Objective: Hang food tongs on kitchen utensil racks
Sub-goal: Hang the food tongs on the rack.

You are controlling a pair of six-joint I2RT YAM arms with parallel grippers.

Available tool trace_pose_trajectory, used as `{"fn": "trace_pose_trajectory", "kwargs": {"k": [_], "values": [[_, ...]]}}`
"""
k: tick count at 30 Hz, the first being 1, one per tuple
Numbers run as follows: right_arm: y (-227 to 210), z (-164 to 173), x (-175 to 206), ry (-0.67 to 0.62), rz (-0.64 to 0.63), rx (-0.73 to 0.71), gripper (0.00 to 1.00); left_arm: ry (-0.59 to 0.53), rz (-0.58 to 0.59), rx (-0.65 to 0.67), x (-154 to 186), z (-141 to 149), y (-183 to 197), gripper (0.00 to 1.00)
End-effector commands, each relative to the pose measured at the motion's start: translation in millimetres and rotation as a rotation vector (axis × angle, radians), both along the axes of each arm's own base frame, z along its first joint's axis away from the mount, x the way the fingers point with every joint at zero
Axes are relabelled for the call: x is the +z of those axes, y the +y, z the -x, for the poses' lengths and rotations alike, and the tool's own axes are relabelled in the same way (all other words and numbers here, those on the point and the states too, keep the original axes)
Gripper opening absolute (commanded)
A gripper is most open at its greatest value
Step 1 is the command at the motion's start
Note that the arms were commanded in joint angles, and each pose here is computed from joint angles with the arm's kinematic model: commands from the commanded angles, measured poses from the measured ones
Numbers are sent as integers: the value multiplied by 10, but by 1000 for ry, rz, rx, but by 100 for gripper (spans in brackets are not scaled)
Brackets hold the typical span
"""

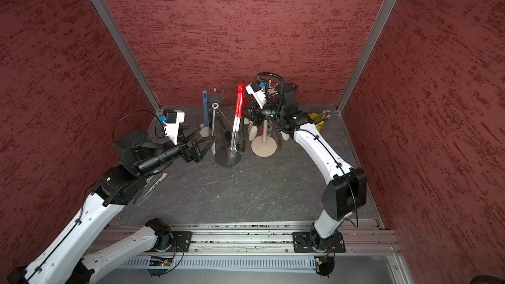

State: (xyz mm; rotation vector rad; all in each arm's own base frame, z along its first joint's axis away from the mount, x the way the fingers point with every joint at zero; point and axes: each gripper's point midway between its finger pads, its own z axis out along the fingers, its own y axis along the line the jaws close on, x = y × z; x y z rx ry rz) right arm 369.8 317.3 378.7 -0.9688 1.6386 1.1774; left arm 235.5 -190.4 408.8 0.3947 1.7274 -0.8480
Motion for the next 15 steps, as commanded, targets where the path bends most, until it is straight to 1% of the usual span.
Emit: {"fn": "trace_pose_trajectory", "kwargs": {"k": [1, 9, 11, 15], "values": [[136, 82, 58, -61, 44, 23, 0, 64, -24, 108, -161, -32, 216, 99], [319, 15, -86, -52, 126, 17, 0, 170, -11, 292, -398, -67, 601, 100], [335, 27, -82, -60, 132, 13, 0, 189, -10, 326, -456, -70, 678, 100], [354, -1, -208, -41, 165, 2, 0, 212, -4, 360, -530, -62, 772, 100]]}}
